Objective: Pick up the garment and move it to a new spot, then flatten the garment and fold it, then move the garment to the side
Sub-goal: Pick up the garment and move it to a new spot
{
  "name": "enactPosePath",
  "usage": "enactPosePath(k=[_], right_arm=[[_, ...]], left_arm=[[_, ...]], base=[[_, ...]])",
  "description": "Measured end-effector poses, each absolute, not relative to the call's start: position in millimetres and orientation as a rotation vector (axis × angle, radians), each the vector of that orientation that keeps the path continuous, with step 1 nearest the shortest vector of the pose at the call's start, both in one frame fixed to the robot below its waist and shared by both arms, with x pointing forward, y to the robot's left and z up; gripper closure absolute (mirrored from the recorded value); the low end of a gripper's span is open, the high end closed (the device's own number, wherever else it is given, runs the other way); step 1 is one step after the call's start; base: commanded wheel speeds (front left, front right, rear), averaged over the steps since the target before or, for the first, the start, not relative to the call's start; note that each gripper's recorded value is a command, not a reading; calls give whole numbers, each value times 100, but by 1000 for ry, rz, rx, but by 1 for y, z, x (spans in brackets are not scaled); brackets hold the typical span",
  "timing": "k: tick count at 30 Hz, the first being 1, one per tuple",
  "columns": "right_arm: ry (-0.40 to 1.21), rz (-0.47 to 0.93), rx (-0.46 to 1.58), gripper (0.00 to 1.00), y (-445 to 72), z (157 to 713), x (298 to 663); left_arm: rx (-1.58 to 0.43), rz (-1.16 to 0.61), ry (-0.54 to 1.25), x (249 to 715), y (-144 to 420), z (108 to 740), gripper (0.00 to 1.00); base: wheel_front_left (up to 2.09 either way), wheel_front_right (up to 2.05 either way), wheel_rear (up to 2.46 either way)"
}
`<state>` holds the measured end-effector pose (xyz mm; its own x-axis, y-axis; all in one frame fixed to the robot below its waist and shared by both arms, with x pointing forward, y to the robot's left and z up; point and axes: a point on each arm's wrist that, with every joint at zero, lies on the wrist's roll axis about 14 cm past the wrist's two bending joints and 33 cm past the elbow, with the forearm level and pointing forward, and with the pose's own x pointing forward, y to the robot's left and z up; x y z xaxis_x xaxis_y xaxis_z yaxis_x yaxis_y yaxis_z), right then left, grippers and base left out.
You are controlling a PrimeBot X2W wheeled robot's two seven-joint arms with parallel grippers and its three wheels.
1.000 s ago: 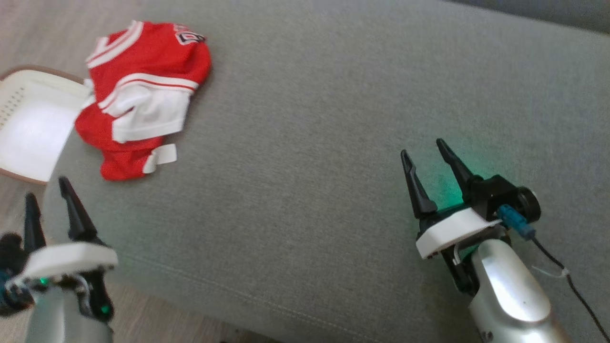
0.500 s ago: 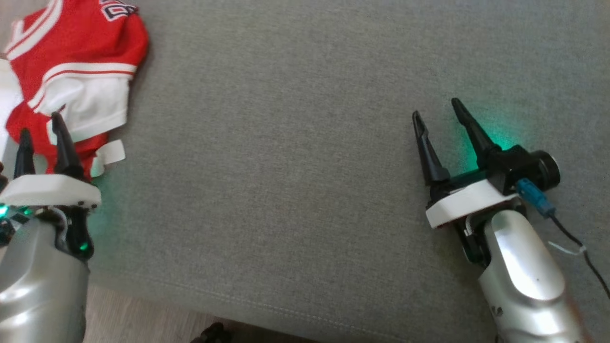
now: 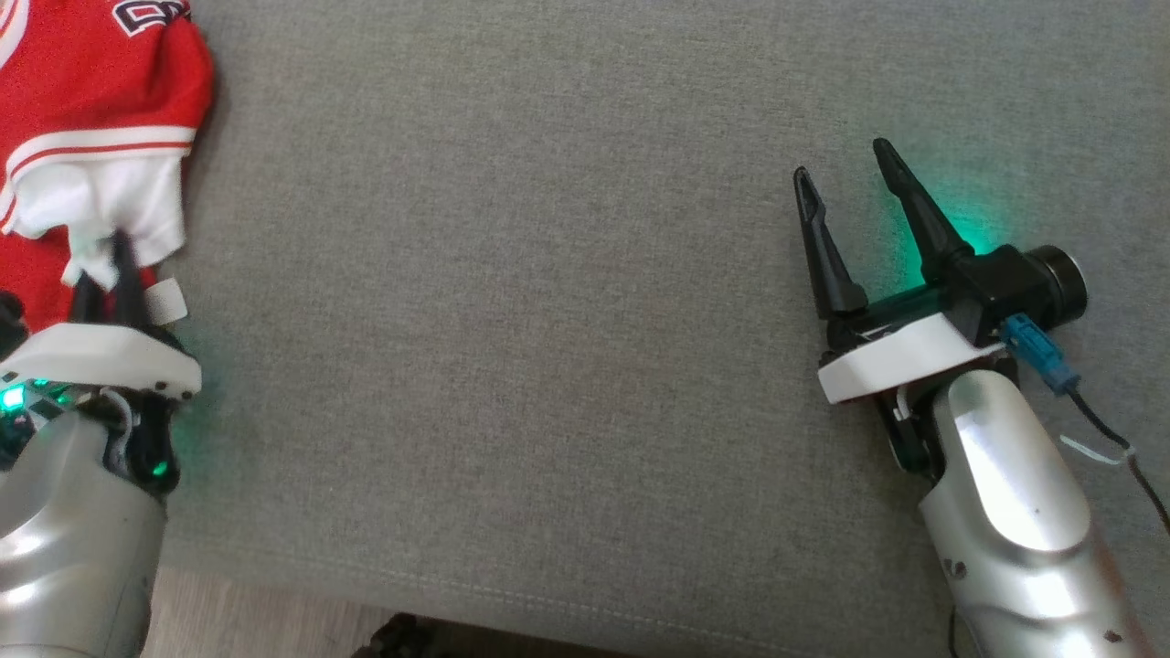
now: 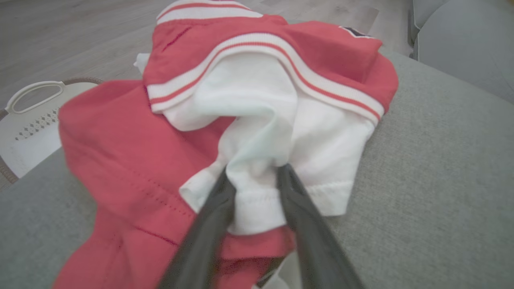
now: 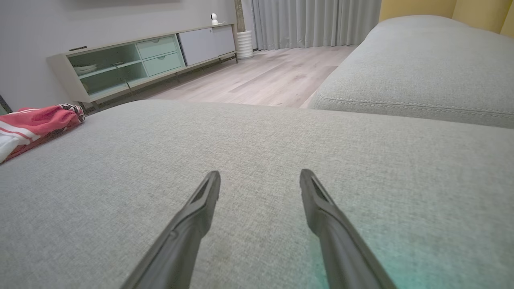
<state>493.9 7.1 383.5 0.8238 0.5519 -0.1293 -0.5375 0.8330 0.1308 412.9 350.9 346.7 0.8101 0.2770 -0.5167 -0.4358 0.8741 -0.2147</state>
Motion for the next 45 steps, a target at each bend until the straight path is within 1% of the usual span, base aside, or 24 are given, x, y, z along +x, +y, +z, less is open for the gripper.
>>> enactPosePath(k=[4, 7, 11, 13, 16, 17, 20, 25, 29, 33, 34, 35, 38, 40, 42, 45], right_arm=[[156, 569, 83, 0, 3, 388, 496], [150, 546, 84, 0, -4, 395, 497], [140, 521, 84, 0, -13, 406, 494], [127, 506, 88, 0, -19, 414, 492], [124, 482, 104, 0, -29, 422, 483], [119, 453, 128, 0, -39, 428, 479], [102, 410, 146, 0, -55, 439, 474], [78, 329, 159, 0, -87, 453, 463], [86, 259, 161, 0, -113, 454, 445], [69, 207, 156, 0, -133, 462, 434], [63, 198, 153, 0, -137, 465, 432], [63, 198, 153, 0, -137, 465, 432], [46, 175, 155, 0, -145, 471, 428], [35, 170, 155, 0, -147, 476, 427], [30, 171, 157, 0, -146, 478, 427], [30, 174, 172, 0, -144, 478, 422]], left_arm=[[-319, 369, 444, 421, 350, 358, 100], [-264, 324, 379, 434, 355, 382, 100], [-192, 217, 206, 475, 349, 447, 100], [-151, 131, 104, 498, 331, 486, 100], [-98, 12, -10, 519, 300, 530, 100], [-76, -66, -65, 529, 276, 551, 100], [-46, -206, -137, 539, 227, 576, 100], [-85, -455, -254, 543, 127, 615, 100], [-164, -628, -290, 530, 51, 629, 100], [-206, -703, -252, 521, 11, 619, 100], [-207, -706, -227, 520, 6, 611, 70], [-207, -706, -227, 520, 6, 611, 0], [-206, -698, -144, 512, -1, 579, 0], [-209, -665, -102, 507, 3, 562, 0], [-222, -600, -65, 503, 17, 546, 0], [-175, -472, -33, 495, 51, 524, 0]], base=[[0, 0, 0], [0, 0, 0], [0, 0, 0], [0, 0, 0], [0, 0, 0], [0, 0, 0], [0, 0, 0], [0, 0, 0], [0, 0, 0], [0, 0, 0], [0, 0, 0], [0, 0, 0], [0, 0, 0], [0, 0, 0], [0, 0, 0], [0, 0, 0]])
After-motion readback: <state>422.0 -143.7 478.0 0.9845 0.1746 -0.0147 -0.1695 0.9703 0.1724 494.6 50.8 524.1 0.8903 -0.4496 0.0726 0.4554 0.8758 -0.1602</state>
